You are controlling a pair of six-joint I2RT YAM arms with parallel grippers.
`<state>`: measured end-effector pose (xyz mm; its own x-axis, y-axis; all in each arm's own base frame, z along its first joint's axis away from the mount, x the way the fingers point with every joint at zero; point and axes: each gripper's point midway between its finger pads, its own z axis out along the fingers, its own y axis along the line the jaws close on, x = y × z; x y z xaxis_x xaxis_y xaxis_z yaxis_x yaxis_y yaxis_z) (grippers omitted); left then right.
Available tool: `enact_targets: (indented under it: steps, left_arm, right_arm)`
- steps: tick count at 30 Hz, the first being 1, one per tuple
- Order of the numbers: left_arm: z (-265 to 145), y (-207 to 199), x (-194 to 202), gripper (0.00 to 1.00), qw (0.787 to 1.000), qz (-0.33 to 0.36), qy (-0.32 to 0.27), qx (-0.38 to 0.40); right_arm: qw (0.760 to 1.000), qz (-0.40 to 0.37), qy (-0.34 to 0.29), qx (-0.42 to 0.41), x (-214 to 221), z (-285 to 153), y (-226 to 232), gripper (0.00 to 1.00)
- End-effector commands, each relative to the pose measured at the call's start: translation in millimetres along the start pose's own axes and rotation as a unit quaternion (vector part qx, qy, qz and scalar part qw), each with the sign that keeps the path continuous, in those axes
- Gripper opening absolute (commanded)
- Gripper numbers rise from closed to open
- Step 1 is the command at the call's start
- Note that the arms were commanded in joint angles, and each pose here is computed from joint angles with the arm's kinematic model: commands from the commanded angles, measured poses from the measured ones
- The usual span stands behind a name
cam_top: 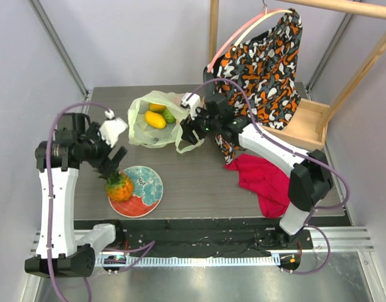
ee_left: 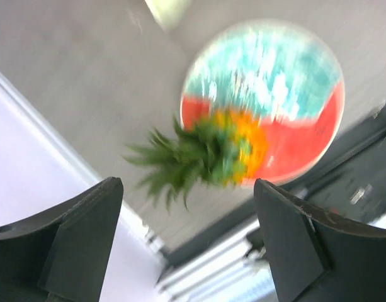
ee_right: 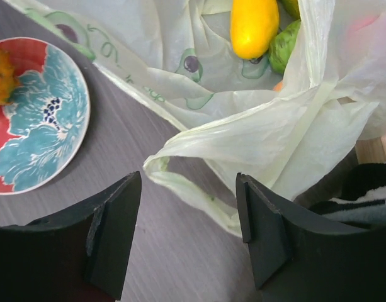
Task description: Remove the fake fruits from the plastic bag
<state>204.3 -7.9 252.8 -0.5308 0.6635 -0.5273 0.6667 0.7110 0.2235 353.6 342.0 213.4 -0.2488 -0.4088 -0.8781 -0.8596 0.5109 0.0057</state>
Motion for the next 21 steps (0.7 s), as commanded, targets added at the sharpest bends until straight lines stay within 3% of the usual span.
enact_targets:
  steps: [1, 9, 11, 14, 17, 18, 20, 21]
  left_arm:
    - [-4.7, -9.6, -54.3, 0.89, 0.987, -0.128, -0.084, 0.056]
    - [42.0, 11.2, -102.6, 0.88, 0.947, -0.275, -0.131, 0.098]
    - [60.0, 21.5, -114.9, 0.91, 0.938, -0.306, -0.127, 0.106]
    - [80.3, 38.0, -130.0, 0.87, 0.925, -0.34, -0.131, 0.104]
    - [92.0, 49.1, -142.6, 0.65, 0.92, -0.349, -0.144, 0.107]
    - [93.1, 49.7, -144.7, 0.42, 0.919, -0.35, -0.145, 0.111]
    - [92.4, 46.3, -146.1, 0.13, 0.921, -0.342, -0.142, 0.124]
    - [88.9, 41.7, -147.0, 0.06, 0.921, -0.336, -0.144, 0.134]
  right_arm:
    - [1.0, -0.023, -0.014, 0.009, -23.3, 10.7, -12.0, 0.67]
    - [1.0, -0.02, -0.017, 0.009, -23.6, 47.8, -23.4, 0.64]
    - [1.0, -0.024, 0.002, 0.011, -8.2, 58.7, -28.0, 0.64]
    - [0.999, -0.029, 0.034, 0.027, 19.5, 71.9, -37.5, 0.64]
    - [0.995, -0.02, 0.062, 0.072, 42.5, 74.5, -57.1, 0.63]
    - [0.994, -0.021, 0.068, 0.083, 47.1, 72.9, -61.1, 0.64]
    - [0.989, -0.038, 0.093, 0.108, 64.9, 62.6, -69.3, 0.64]
    - [0.987, -0.049, 0.104, 0.111, 72.9, 57.6, -69.4, 0.64]
